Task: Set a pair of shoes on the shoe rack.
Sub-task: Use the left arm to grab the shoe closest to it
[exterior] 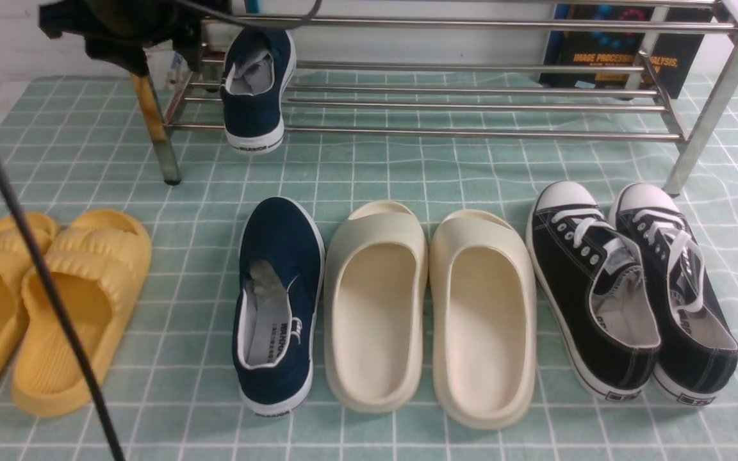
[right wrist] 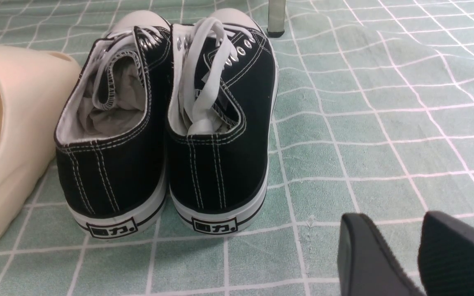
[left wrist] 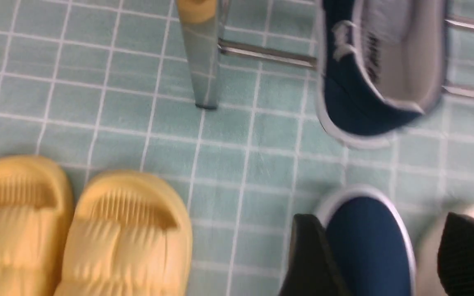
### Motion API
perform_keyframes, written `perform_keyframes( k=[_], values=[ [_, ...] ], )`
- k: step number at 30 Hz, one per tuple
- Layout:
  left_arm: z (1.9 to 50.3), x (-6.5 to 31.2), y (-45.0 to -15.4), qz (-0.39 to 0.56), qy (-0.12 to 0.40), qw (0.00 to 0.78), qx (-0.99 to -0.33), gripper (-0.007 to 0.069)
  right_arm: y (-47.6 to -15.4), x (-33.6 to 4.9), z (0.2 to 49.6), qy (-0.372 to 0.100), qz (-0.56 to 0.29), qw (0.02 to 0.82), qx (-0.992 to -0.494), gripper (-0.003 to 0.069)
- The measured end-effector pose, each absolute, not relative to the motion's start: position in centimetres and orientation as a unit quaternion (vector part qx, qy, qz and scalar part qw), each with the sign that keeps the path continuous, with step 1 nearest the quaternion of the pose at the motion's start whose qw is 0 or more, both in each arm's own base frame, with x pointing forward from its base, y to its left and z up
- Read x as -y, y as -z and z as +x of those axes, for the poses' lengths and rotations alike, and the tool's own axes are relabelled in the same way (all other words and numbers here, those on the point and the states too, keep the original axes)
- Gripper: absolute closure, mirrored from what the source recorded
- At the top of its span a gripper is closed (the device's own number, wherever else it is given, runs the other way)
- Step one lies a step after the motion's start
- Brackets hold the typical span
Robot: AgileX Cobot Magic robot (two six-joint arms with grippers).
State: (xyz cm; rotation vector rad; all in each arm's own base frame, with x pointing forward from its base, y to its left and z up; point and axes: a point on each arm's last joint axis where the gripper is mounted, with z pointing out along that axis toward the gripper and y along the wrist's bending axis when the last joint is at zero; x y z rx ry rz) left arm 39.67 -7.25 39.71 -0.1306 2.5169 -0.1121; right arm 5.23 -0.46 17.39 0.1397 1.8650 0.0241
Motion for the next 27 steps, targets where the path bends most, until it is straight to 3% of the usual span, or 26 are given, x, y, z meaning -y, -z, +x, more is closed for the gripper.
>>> perform_keyframes(
  k=[3, 8, 11, 15, 18, 27],
  values=[
    [37.6, 7.1, -41.0, -0.038, 0.056, 0.302, -0.951, 0.0197, -17.4, 0.5, 5.2, -0.01, 0.06, 0.594, -0.802, 0.0419],
    [34.3, 6.9, -38.8, -0.04, 0.053, 0.246, -0.967, 0.0201, -17.4, 0.5, 5.2, -0.01, 0.06, 0.594, -0.802, 0.0419],
    [31.1, 8.1, -34.7, -0.027, 0.047, 0.181, -0.982, 0.0214, -17.4, 0.5, 5.2, -0.01, 0.06, 0.594, -0.802, 0.0419],
    [27.9, 10.8, -28.8, -0.001, 0.051, 0.131, -0.99, 0.0223, -17.4, 0.5, 5.2, -0.01, 0.06, 0.594, -0.802, 0.0419],
    [26.9, 11.8, -25.8, -0.002, 0.058, 0.122, -0.991, 0.0223, -17.4, 0.5, 5.2, -0.01, 0.06, 0.594, -0.802, 0.0419],
    [28.1, 12.5, -22.8, -0.034, 0.071, 0.155, -0.985, 0.0223, -17.4, 0.5, 5.2, -0.01, 0.06, 0.594, -0.802, 0.0419]
  ],
)
